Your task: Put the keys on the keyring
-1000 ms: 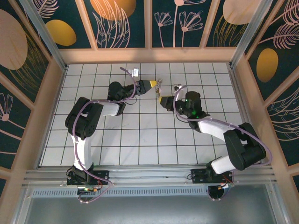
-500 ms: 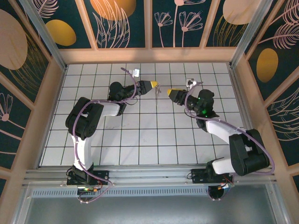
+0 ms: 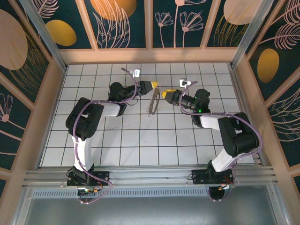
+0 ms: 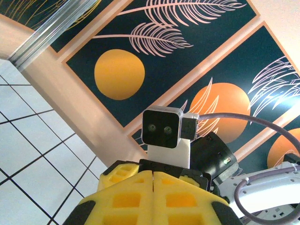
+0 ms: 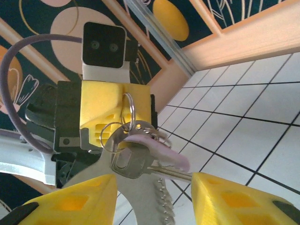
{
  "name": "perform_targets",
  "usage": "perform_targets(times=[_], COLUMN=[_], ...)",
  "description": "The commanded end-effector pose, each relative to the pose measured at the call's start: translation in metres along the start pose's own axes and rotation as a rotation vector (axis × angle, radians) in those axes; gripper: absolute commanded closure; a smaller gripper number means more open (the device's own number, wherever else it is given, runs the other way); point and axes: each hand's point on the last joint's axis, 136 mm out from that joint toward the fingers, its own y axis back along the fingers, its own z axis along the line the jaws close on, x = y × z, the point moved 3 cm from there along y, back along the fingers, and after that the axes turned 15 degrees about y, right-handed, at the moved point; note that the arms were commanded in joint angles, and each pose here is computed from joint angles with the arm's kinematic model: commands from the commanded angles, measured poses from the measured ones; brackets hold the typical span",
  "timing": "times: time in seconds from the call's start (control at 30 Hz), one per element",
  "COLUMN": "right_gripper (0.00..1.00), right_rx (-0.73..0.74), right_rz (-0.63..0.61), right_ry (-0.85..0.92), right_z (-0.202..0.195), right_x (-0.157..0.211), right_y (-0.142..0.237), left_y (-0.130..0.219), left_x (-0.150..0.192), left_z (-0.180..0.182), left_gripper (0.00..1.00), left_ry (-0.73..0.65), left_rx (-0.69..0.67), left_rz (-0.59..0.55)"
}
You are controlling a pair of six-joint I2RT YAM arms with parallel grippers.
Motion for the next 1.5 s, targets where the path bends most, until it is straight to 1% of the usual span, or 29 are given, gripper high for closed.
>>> perform_targets(times=[0.0,0.23,0.33,0.63,0.77,1.07,1.47], right_gripper=[0.55,0.55,0.55,0.56,0.56,0.56,0.56], right_rx=[-0.136,-0.202,-0.212,-0.162,-0.147,-0.191,-0.263], right_rz=[-0.056,-0.051,-0.056,-0.127,-0.138,-0.095,-0.051], right_ry=[0.108,0.139,0.158,0.223,0.263,0.315,0.296], right_z=[0.022,0.027,0.031,0.047,0.055,0.058,0.051], right_x=[-0.023,-0.025,-0.028,-0.046,-0.052,-0.056,-0.046], right_y=[-0.006,-0.011,-0.007,0.022,0.03,0.025,0.008], left_y=[-0.006,-0.007,-0.005,-0.003,-0.001,-0.002,-0.004], left_x=[-0.001,0.001,0.001,0.008,0.013,0.023,0.033], left_z=[-0.015,-0.021,-0.028,-0.058,-0.069,-0.097,-0.115], left_gripper=[1.0,1.0,1.0,1.0,1.0,1.0,1.0], left_ry=[-0.058,-0.046,-0.041,-0.107,-0.13,-0.159,-0.19], left_rx=[0.06,0.095,0.127,0.177,0.203,0.289,0.325], left_rz=[0.012,0.016,0.012,0.03,0.042,0.069,0.085])
